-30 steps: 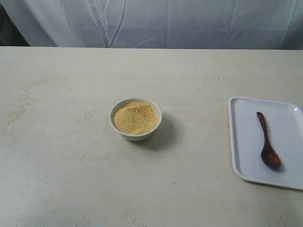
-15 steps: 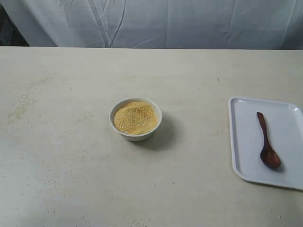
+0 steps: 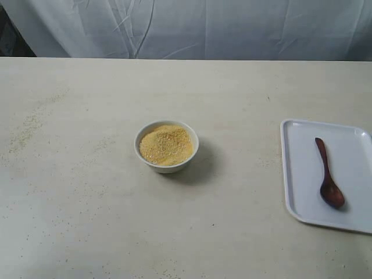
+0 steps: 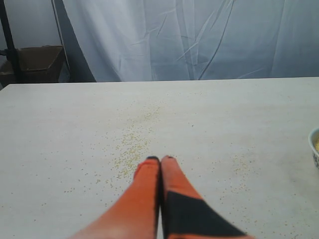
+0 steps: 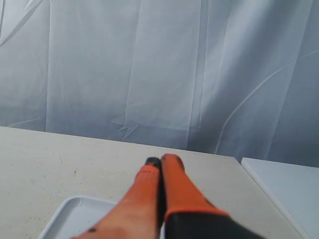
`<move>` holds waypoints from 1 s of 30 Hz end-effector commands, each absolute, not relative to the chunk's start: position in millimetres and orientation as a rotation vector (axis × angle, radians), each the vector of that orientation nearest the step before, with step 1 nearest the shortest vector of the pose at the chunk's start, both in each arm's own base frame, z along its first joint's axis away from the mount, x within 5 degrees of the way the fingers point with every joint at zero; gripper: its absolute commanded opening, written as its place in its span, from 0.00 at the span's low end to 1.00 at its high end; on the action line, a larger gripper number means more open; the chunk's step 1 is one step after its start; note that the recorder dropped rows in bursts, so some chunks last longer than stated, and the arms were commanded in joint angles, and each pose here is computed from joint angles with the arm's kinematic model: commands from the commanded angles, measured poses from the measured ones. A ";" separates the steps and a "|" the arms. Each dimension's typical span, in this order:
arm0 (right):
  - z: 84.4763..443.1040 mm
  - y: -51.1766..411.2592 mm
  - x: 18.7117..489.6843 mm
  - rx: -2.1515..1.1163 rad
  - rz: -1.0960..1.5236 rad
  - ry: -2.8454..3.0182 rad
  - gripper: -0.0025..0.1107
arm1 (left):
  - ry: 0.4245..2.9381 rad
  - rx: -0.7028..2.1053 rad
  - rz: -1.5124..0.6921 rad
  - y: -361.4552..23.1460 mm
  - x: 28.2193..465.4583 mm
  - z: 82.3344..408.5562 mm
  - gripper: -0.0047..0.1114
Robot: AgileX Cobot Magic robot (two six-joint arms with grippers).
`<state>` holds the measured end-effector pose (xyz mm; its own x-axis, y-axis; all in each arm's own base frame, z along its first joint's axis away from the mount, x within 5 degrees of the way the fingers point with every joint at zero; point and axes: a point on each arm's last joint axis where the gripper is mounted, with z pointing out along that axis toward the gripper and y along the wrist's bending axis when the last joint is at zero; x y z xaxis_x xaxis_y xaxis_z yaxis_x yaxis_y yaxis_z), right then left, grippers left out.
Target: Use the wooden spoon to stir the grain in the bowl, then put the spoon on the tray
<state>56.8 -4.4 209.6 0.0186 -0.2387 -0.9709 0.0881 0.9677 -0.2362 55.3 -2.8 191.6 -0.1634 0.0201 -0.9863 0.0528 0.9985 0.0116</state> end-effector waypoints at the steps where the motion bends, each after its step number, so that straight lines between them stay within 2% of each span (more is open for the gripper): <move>1: 210.2 -4.3 56.2 -0.129 -0.264 1.517 0.02 | 1.720 0.054 -0.031 -2.9 55.4 191.6 0.04; 19: 201.9 -2.9 56.4 0.034 -0.067 1.608 0.02 | 1.720 0.054 -0.031 -2.9 55.4 191.6 0.04; 27: 200.5 -0.6 56.4 0.222 0.151 1.610 0.02 | 1.720 0.054 -0.031 -2.9 55.4 191.6 0.04; 30: 200.4 -0.5 56.4 0.223 0.153 1.612 0.02 | 1.720 0.054 -0.031 -2.9 55.4 191.6 0.04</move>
